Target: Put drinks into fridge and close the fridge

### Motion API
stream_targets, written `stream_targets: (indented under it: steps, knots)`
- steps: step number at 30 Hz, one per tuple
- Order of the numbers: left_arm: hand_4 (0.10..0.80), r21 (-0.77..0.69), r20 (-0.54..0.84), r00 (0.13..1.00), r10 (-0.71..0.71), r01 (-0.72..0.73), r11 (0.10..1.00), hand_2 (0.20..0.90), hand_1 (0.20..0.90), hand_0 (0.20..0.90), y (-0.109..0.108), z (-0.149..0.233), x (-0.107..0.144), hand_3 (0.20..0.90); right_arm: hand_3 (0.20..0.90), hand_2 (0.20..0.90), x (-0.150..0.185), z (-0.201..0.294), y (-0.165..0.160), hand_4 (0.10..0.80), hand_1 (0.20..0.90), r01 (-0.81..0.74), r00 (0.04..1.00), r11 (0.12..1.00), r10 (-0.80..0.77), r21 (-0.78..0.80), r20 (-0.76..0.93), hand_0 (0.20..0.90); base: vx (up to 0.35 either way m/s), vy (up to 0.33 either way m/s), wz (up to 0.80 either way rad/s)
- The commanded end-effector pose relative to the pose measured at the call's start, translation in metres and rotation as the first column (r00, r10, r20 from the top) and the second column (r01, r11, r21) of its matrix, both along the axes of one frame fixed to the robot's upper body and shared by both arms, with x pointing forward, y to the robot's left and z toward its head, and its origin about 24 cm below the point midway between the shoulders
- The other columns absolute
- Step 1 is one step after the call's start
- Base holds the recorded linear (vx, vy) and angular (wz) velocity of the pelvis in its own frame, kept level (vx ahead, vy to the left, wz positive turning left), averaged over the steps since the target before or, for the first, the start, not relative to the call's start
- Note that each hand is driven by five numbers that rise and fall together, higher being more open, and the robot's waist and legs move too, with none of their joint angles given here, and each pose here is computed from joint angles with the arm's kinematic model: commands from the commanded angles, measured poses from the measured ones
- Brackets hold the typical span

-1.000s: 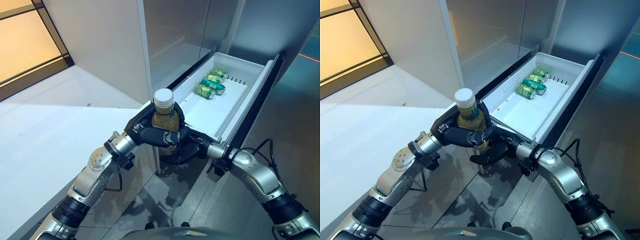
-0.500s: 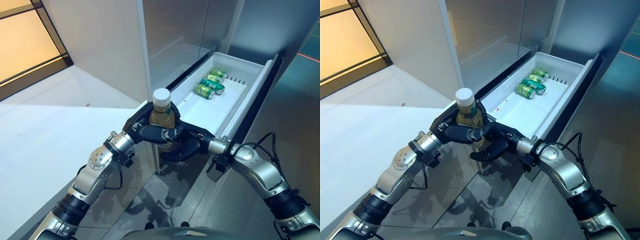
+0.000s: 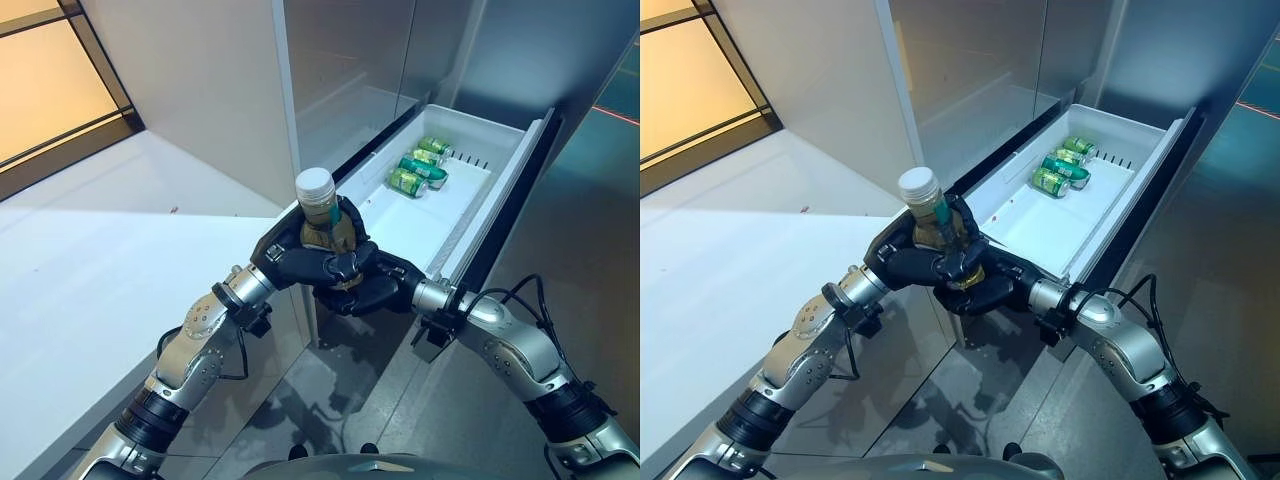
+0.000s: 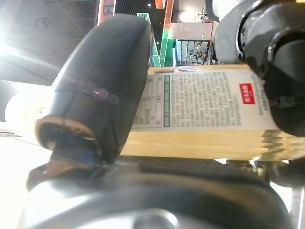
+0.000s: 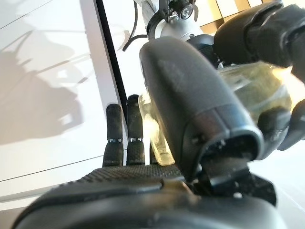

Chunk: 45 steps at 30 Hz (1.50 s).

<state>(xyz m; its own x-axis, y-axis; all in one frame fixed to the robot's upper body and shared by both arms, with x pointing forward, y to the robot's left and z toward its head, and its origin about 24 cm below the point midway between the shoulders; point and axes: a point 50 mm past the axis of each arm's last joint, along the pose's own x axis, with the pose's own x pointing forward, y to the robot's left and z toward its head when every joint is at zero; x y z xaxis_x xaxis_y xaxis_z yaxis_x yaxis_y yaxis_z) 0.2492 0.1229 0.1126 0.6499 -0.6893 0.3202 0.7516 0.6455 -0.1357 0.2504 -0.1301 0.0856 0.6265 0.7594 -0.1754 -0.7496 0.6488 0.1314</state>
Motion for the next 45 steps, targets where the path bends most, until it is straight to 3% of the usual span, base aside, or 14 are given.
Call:
stream_targets:
  steps: [1, 6, 11, 13, 14, 15, 18, 22, 26, 31, 36, 43, 44, 45]
  knots:
    - [0.100, -0.205, 0.330, 0.877, -0.348, 0.427, 0.881, 0.300, 0.300, 0.300, -0.048, 0.062, -0.019, 0.200, 0.200, 0.300, 0.010, 0.048, 0.020, 0.100, 0.300, 0.023, 0.992, 0.963, -0.055, 0.269, 0.113, 0.300, 0.000, 0.000, 0.00]
    - [0.100, -0.056, 0.283, 0.810, -0.514, 0.549, 0.834, 0.300, 0.300, 0.300, -0.065, 0.054, -0.028, 0.200, 0.200, 0.300, 0.012, 0.049, 0.017, 0.100, 0.300, 0.044, 0.987, 0.969, -0.081, 0.244, 0.141, 0.300, 0.000, 0.000, 0.00]
    - [0.100, 0.053, 0.232, 0.804, -0.547, 0.551, 0.833, 0.300, 0.300, 0.300, -0.070, 0.046, -0.028, 0.200, 0.200, 0.300, 0.017, 0.056, 0.013, 0.100, 0.300, 0.071, 0.970, 0.975, -0.117, 0.212, 0.212, 0.300, 0.000, 0.000, 0.00]
    - [0.300, 0.138, 0.230, 0.815, -0.532, 0.514, 0.846, 0.472, 0.472, 0.472, -0.069, 0.042, -0.026, 0.400, 0.200, 0.300, 0.020, 0.063, 0.009, 0.100, 0.300, 0.092, 0.956, 0.978, -0.140, 0.188, 0.260, 0.300, 0.000, 0.000, 0.00]
    - [0.468, 0.152, 0.221, 0.819, -0.529, 0.507, 0.849, 0.615, 0.615, 0.615, -0.067, 0.040, -0.025, 0.568, 0.200, 0.300, 0.021, 0.065, 0.008, 0.100, 0.300, 0.098, 0.952, 0.978, -0.145, 0.183, 0.268, 0.300, 0.000, 0.000, 0.00]
    - [0.800, 0.160, 0.214, 0.830, -0.515, 0.490, 0.857, 0.900, 0.900, 0.900, -0.065, 0.039, -0.023, 0.900, 0.200, 0.300, 0.023, 0.068, 0.006, 0.100, 0.300, 0.109, 0.948, 0.978, -0.156, 0.178, 0.279, 0.300, 0.000, 0.000, 0.00]
    - [0.800, 0.132, 0.227, 0.868, -0.442, 0.422, 0.897, 0.900, 0.900, 0.900, -0.056, 0.042, -0.018, 0.900, 0.200, 0.300, 0.028, 0.075, -0.002, 0.100, 0.300, 0.163, 0.923, 0.974, -0.207, 0.159, 0.324, 0.300, 0.000, 0.000, 0.00]
    - [0.800, -0.028, 0.353, 0.912, -0.207, 0.232, 0.972, 0.900, 0.900, 0.900, -0.036, 0.061, -0.011, 0.900, 0.200, 0.300, 0.039, 0.084, -0.019, 0.100, 0.300, 0.301, 0.862, 0.946, -0.323, 0.119, 0.390, 0.300, 0.000, 0.000, 0.00]
    - [0.800, -0.158, 0.497, 0.868, 0.014, 0.074, 0.985, 0.900, 0.900, 0.900, -0.014, 0.085, -0.012, 0.900, 0.200, 0.300, 0.048, 0.084, -0.036, 0.100, 0.300, 0.400, 0.839, 0.908, -0.418, 0.127, 0.349, 0.300, 0.000, 0.000, 0.00]
    - [0.800, -0.236, 0.595, 0.783, 0.181, -0.045, 0.971, 0.900, 0.900, 0.900, -0.005, 0.102, -0.014, 0.900, 0.200, 0.300, 0.060, 0.080, -0.048, 0.100, 0.300, 0.518, 0.784, 0.849, -0.521, 0.107, 0.337, 0.300, 0.028, -0.013, 0.04]
    - [0.800, -0.246, 0.565, 0.799, 0.209, -0.078, 0.966, 0.900, 0.900, 0.900, -0.005, 0.104, -0.009, 0.900, 0.200, 0.300, 0.068, 0.083, -0.062, 0.100, 0.300, 0.616, 0.704, 0.781, -0.605, 0.103, 0.373, 0.300, 0.037, -0.002, 0.05]
    - [0.800, -0.202, 0.401, 0.905, 0.145, -0.067, 0.977, 0.900, 0.900, 0.900, -0.011, 0.084, 0.005, 0.900, 0.200, 0.300, 0.084, 0.104, -0.095, 0.100, 0.300, 0.778, 0.501, 0.603, -0.766, 0.179, 0.404, 0.300, 0.033, 0.002, 0.06]
    - [0.800, -0.185, 0.298, 0.950, 0.090, -0.035, 0.982, 0.900, 0.900, 0.900, -0.014, 0.068, 0.009, 0.900, 0.200, 0.300, 0.088, 0.118, -0.113, 0.100, 0.300, 0.835, 0.392, 0.515, -0.803, 0.192, 0.449, 0.300, 0.036, 0.007, 0.01]
    - [0.800, -0.187, 0.247, 0.967, 0.063, -0.016, 0.982, 0.900, 0.900, 0.900, -0.015, 0.062, 0.010, 0.900, 0.200, 0.300, 0.089, 0.122, -0.121, 0.100, 0.300, 0.849, 0.363, 0.487, -0.820, 0.206, 0.443, 0.300, 0.055, 0.011, 0.08]
